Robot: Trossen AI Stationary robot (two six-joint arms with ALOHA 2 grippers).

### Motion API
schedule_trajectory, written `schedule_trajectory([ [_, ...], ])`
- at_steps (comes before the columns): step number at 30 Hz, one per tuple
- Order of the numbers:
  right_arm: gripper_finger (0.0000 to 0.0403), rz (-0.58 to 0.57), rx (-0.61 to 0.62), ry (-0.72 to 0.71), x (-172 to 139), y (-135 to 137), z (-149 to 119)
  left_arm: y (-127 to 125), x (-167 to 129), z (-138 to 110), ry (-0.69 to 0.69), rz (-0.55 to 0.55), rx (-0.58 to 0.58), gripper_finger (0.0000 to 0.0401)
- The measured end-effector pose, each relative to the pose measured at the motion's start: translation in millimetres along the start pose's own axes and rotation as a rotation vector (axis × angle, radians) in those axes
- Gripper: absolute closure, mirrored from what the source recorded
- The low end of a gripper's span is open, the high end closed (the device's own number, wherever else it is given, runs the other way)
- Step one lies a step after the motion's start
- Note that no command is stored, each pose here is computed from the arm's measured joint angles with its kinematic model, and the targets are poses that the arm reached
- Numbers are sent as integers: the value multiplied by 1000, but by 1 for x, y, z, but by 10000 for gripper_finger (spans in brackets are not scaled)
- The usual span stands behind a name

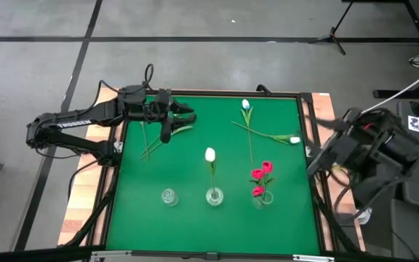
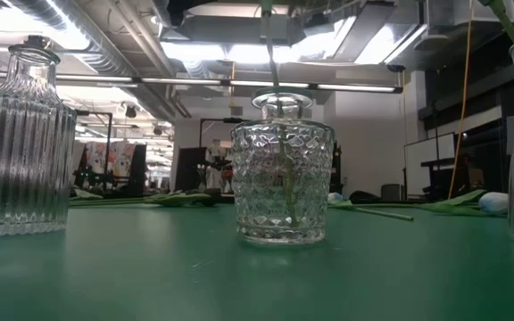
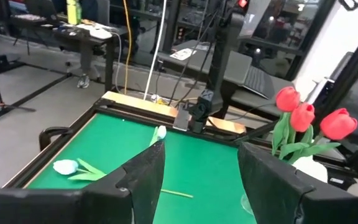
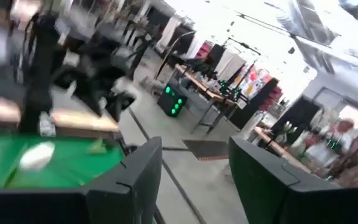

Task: Sort flowers into vase by color
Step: Put the top white tulip into the middle transparent vase

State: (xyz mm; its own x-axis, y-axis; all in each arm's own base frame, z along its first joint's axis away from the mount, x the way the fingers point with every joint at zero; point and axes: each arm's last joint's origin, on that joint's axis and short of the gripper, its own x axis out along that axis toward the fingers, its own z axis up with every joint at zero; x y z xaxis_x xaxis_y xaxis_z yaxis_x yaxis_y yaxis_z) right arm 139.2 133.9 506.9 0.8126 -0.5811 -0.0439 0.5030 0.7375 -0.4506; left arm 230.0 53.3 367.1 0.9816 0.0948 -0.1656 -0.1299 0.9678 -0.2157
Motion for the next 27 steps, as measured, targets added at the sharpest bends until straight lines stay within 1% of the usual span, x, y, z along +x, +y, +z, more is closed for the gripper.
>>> schedule_trajectory([
  [3,216,-19,14,4,2,-9,-16,1,0,0,-5,22,-8,201],
  [6,217,-83,59,33,13,-13,-36,1,0,0,-9,46,-13,201],
  [10,217,-186,173,100,30,-29,-71,2,0,0,-11,54,-30,201],
  [13,217,-243,266,169,39,-32,-101,2,0,0,-12,54,-43,201],
  [16,217,-276,359,239,44,-32,-131,2,0,0,-12,54,-54,201],
  [18,217,-288,379,293,49,-25,-148,2,0,0,-12,54,-65,201],
  [21,217,-312,389,355,62,-5,-170,2,0,0,-13,60,-66,201],
  [23,217,-324,402,388,71,9,-185,2,0,0,-15,73,-66,201],
  [25,217,-349,413,407,77,16,-199,3,0,0,-17,87,-67,201],
  [27,217,-347,439,447,83,25,-214,3,0,0,-18,91,-67,201],
])
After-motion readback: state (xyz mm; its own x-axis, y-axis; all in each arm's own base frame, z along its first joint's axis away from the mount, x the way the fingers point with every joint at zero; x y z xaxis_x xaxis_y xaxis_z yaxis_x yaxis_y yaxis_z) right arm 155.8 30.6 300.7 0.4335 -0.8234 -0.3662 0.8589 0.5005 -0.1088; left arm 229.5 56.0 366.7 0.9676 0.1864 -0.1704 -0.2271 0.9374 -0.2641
